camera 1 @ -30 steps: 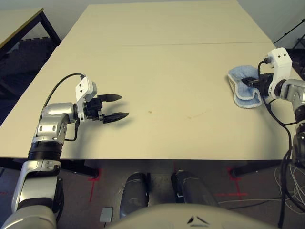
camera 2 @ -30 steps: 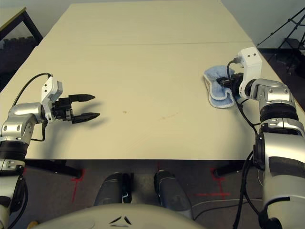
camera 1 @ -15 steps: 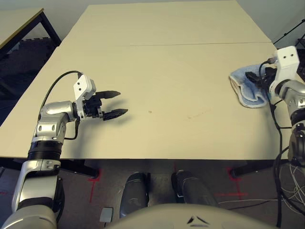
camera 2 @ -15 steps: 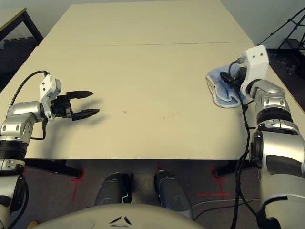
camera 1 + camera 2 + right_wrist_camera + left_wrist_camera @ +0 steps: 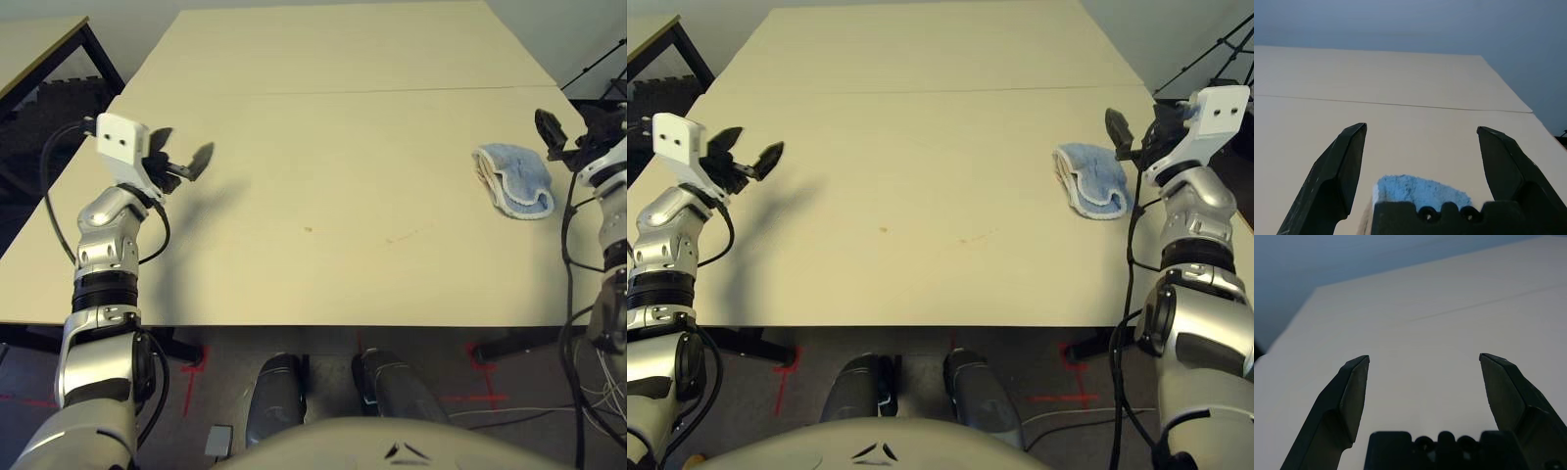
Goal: Wipe the water off the table with a rag.
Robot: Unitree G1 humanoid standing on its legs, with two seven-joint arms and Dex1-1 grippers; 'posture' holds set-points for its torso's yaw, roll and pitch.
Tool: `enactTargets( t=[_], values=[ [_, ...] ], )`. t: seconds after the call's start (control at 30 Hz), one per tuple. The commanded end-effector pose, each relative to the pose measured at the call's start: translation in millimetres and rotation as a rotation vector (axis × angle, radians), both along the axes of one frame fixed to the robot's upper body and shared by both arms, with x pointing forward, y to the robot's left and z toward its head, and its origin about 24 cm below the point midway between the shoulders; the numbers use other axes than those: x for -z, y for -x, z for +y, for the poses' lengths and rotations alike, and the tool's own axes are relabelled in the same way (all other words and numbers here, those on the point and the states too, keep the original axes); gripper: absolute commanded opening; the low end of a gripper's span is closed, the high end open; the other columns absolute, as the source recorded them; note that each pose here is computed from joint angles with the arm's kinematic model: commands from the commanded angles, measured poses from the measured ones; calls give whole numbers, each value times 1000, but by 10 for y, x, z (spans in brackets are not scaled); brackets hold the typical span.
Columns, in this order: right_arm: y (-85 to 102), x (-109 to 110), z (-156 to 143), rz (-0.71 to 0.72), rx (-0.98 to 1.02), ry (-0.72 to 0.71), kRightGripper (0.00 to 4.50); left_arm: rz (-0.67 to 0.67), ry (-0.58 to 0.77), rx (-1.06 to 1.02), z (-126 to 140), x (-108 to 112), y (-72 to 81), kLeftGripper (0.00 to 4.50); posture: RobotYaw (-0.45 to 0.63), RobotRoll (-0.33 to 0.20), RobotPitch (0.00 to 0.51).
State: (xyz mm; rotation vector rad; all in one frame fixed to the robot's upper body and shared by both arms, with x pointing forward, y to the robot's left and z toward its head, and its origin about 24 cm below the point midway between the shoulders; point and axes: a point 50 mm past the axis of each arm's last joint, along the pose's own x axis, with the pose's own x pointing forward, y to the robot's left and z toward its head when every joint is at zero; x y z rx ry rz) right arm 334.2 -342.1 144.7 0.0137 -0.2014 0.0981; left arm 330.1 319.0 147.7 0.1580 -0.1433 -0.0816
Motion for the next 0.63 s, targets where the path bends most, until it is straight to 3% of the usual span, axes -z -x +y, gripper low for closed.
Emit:
enactTargets(
  t=[0.03,0.3,0.63],
  values=[
    [102,30,-58,-47,17,-19,4476,-19,2,-101,121,0,18,4500,-122,0,113],
    [266,213,-118,-37,52,-43,4476,-38,32,-218,221,42,27,4500,-126,0,109],
    [291,288,-91,-19,56,-49,4476,-35,32,-229,211,55,-22,4500,-135,0,104]
  ],
)
